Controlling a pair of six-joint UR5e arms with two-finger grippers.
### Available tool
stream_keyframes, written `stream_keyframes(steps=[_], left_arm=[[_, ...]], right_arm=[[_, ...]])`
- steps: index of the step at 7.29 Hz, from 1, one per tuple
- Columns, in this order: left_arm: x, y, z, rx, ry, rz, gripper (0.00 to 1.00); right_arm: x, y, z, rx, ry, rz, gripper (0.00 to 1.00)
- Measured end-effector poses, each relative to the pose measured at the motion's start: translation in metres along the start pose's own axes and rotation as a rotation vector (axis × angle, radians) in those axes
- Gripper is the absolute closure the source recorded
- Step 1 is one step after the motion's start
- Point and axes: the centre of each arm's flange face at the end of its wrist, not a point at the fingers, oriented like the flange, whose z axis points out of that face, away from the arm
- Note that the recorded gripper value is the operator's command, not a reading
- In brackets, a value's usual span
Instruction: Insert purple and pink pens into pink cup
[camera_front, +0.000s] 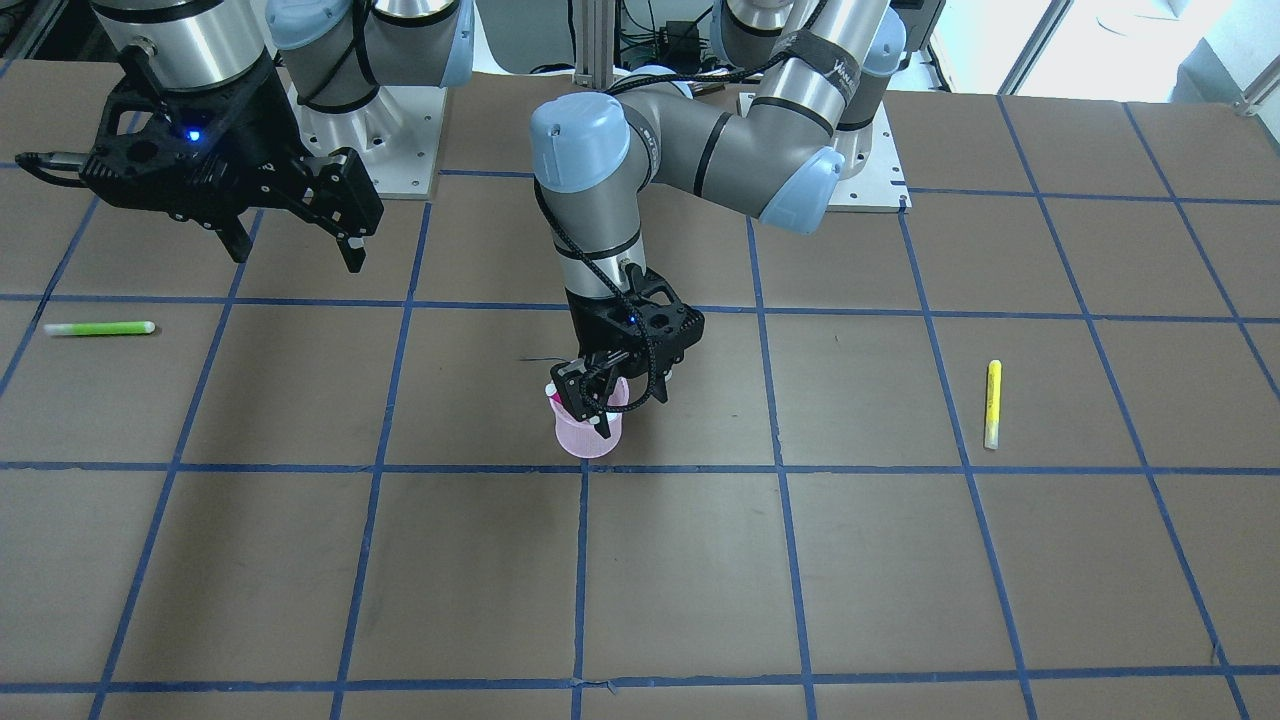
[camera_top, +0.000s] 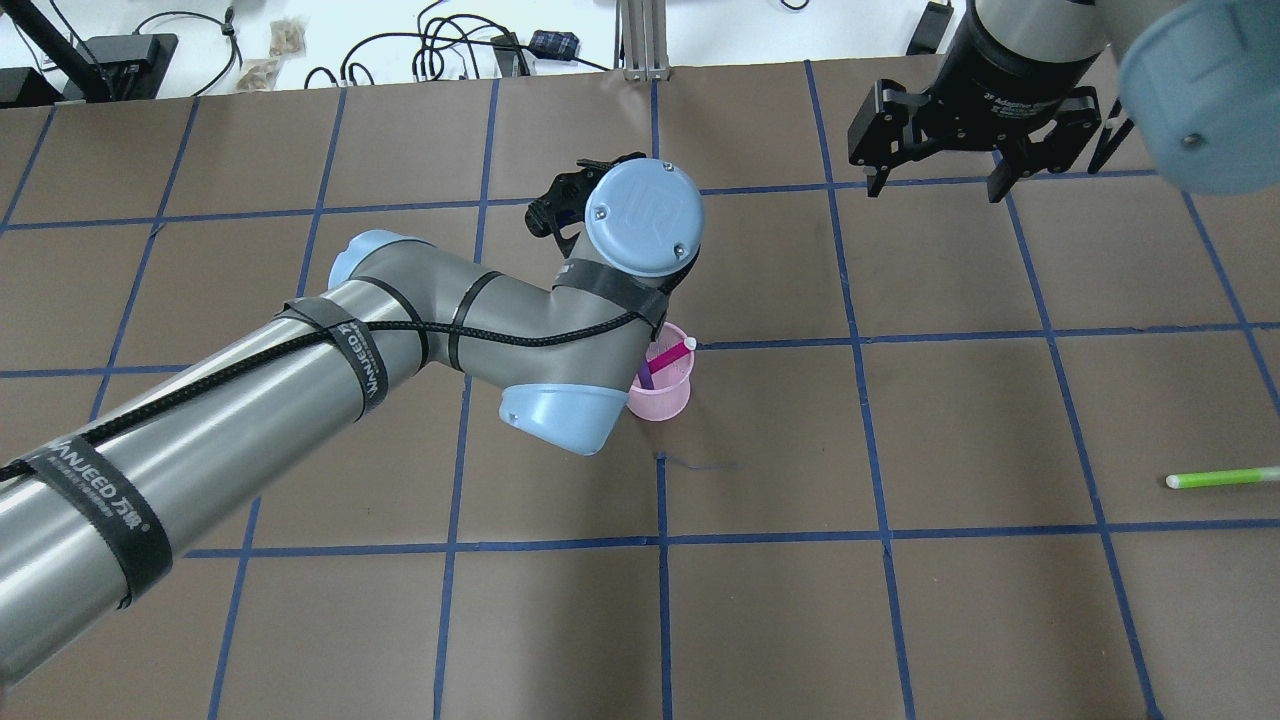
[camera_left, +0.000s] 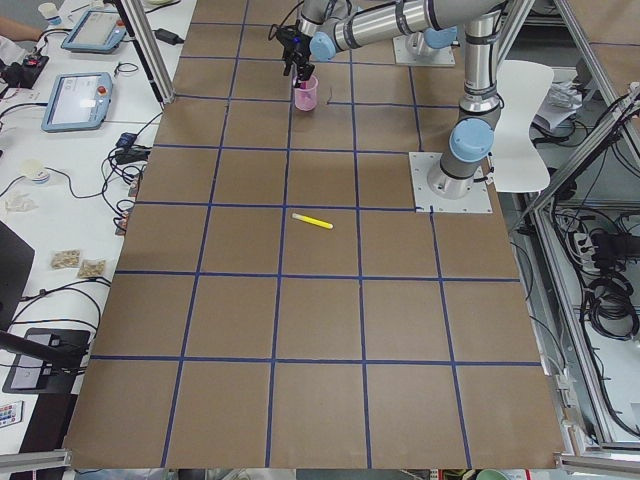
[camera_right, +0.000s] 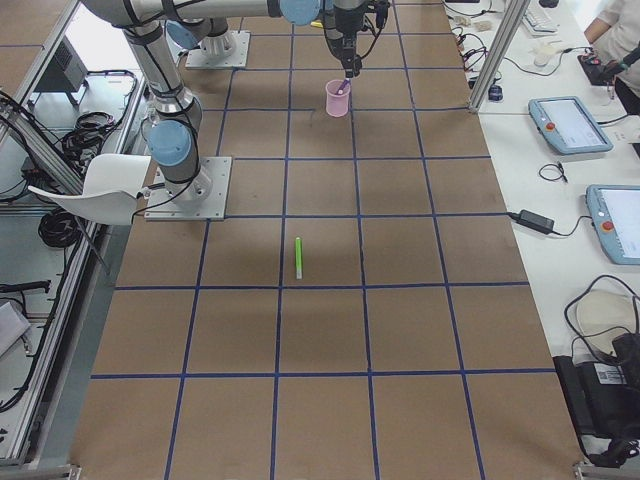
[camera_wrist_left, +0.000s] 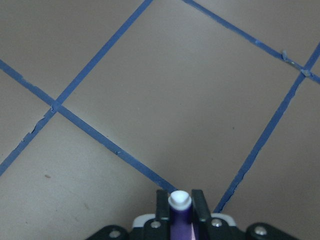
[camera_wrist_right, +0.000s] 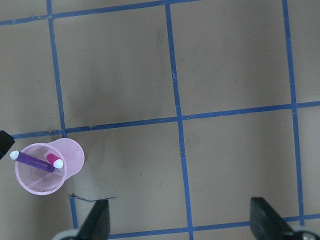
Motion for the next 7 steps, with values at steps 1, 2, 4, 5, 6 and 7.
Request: stream_keyframes(steps=[1,2,4,5,6,7], left_arm=[[0.0,-0.005,-0.007,0.003,0.011,0.03,0.0],[-0.002,-0.017,-0.017,-0.001,0.033,0.112,0.0],[-0.014,-0.069,-0.031,-0.1,0.086,0.288,0.0],[-0.025,-0.104,-0.041,-0.159,0.11,0.4,0.0],[-0.038,-0.135,-0.054,-0.2,0.133,0.515,0.0],[-0.058,-0.166,-0.06,-0.24,0.142,0.559,0.0]], right_arm=[[0.0,0.0,0.0,0.0,0.0,0.0,0.0],[0.0,0.0,0.001,-0.001,0.0,0.0,0.0],[-0.001,0.0,0.001,-0.001,0.0,-0.002,0.0],[-0.001,0.0,0.001,-0.002,0.0,-0.002,0.0],[-0.001,0.0,0.001,-0.001,-0.001,-0.003,0.0],[-0.001,0.0,0.0,-0.001,-0.001,-0.003,0.0]])
